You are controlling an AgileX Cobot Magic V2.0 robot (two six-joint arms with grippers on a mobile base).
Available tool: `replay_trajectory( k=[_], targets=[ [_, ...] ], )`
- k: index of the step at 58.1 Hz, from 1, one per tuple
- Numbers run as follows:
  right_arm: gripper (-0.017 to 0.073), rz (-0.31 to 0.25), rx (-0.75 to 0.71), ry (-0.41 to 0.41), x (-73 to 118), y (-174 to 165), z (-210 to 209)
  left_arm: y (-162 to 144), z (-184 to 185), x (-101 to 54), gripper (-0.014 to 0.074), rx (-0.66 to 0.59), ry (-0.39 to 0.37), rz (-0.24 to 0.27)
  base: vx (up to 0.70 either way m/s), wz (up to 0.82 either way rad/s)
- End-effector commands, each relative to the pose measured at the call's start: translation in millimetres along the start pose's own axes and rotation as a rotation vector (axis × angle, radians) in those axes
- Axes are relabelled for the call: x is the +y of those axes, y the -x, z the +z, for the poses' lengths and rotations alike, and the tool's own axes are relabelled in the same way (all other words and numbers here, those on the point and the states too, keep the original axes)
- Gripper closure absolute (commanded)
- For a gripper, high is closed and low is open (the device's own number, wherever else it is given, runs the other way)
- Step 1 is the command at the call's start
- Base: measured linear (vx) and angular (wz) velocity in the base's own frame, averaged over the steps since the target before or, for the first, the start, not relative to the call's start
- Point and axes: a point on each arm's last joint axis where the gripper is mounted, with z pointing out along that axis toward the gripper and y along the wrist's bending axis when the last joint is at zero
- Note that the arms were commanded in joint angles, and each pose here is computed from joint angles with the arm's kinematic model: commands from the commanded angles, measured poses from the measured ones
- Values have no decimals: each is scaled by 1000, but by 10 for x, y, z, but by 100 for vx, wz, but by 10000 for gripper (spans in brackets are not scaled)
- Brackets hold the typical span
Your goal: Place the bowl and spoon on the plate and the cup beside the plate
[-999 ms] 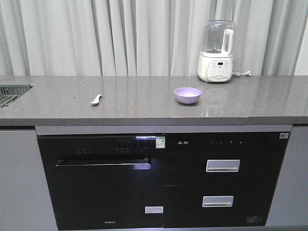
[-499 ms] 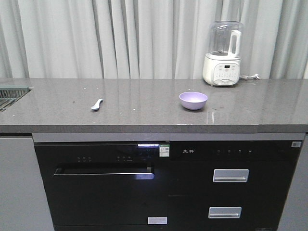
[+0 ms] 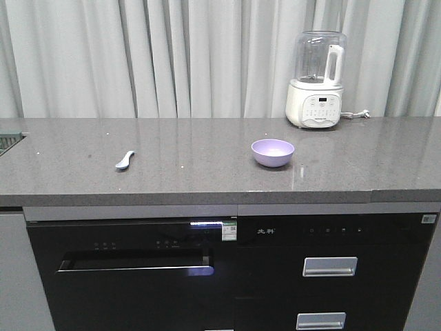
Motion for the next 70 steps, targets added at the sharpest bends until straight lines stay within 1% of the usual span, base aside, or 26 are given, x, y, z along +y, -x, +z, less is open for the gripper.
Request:
replay_trajectory(
  k=[1,70],
  targets=[
    [568,-11,-87,0,5,27,-9,-6,2,17,599,-71,17,-14,19,-2],
    [568,-11,-87,0,5,27,-9,-6,2,17,599,-71,17,-14,26,3]
  ],
)
